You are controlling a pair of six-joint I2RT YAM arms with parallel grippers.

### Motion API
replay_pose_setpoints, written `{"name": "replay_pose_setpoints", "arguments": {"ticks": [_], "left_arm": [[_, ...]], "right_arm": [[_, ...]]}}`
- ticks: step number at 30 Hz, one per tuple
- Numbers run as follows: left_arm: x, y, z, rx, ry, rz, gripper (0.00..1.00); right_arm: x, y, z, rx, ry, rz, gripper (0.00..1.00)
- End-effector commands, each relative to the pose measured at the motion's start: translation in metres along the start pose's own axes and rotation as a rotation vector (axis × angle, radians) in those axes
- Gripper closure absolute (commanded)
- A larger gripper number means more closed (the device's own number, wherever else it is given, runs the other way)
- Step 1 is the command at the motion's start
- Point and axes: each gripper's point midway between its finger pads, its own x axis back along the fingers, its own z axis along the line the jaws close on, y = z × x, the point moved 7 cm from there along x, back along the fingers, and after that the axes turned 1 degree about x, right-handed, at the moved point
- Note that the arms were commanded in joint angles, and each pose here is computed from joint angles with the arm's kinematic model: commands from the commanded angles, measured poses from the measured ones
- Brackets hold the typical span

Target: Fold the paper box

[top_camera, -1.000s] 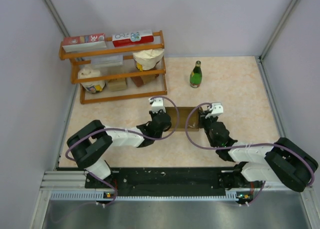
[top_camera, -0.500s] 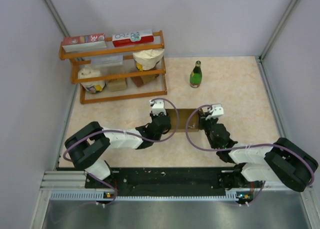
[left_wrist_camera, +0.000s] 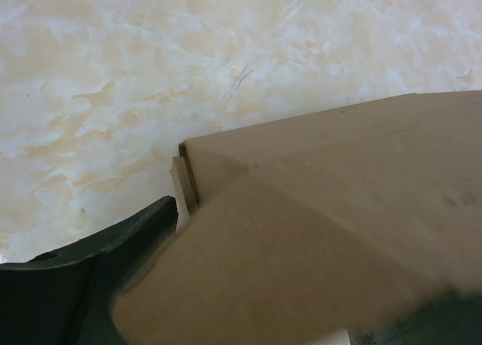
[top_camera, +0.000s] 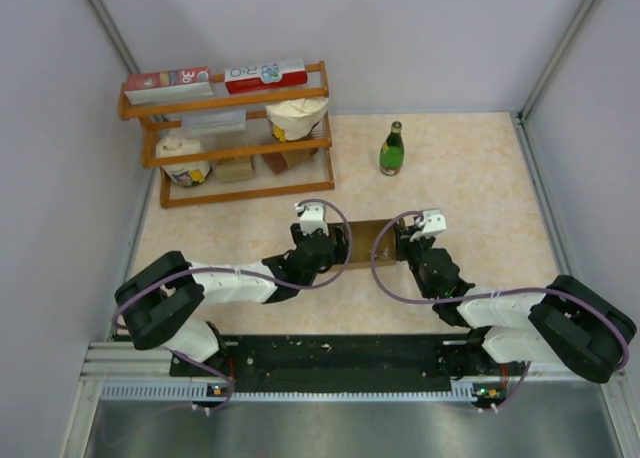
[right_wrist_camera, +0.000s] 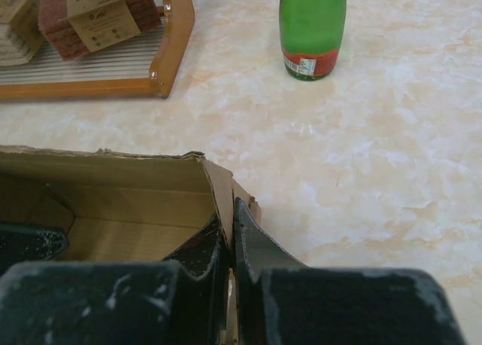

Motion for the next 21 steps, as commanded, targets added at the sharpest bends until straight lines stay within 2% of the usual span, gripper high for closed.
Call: {"name": "replay_pose_setpoints", "arguments": {"ticks": [1, 12, 21], "left_arm": [[0.007, -0.003, 0.004, -0.006, -0.009, 0.027, 0.19], [0.026, -0.002, 0.007, 0.021, -0.046, 0.047, 0.18], [0.055, 0.001, -0.006, 0.041, -0.26, 0.126, 0.12]], "right_arm": [[0.001, 0.004, 0.002, -0.027, 0.005, -0.024, 1.0], [0.002, 0.002, 0.001, -0.024, -0.001, -0.021, 1.0], [0.003, 0.004, 0.001, -0.022, 0.002, -0.029, 1.0]]}}
